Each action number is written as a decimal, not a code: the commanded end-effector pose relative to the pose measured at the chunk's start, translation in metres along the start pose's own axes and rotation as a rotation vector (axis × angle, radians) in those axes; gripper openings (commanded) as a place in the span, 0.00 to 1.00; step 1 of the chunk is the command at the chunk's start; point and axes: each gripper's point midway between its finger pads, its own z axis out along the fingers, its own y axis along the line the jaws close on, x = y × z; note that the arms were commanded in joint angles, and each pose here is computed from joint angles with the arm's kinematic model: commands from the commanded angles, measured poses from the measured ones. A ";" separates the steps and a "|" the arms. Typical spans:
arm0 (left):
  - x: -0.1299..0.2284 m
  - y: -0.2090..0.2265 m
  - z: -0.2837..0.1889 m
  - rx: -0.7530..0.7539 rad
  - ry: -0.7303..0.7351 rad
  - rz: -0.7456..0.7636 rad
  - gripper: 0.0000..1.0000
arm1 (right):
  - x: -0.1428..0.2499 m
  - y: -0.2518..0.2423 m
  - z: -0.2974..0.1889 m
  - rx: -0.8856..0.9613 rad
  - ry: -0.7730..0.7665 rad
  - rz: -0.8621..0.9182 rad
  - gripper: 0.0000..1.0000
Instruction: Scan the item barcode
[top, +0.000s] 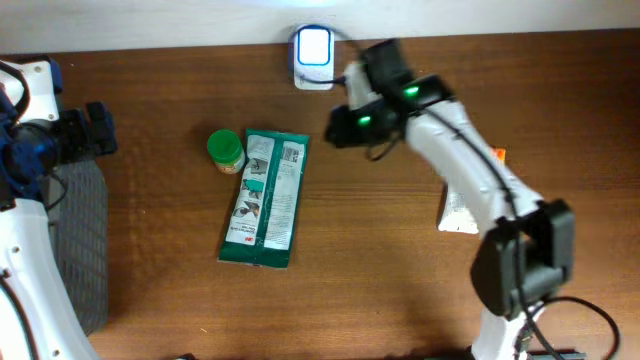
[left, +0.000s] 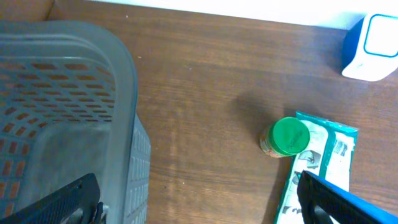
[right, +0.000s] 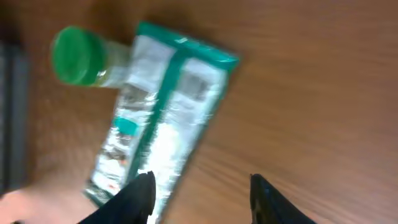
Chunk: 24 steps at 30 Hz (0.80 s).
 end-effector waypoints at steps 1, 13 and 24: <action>-0.004 -0.001 -0.006 0.006 -0.020 0.014 0.99 | 0.022 0.033 0.053 -0.047 0.076 0.133 0.41; -0.004 -0.001 -0.006 0.006 -0.021 0.014 0.99 | 0.087 0.031 0.165 0.042 0.223 0.171 0.31; -0.004 -0.001 -0.006 0.006 -0.021 0.014 0.99 | 0.117 -0.078 0.107 0.271 0.439 0.136 0.32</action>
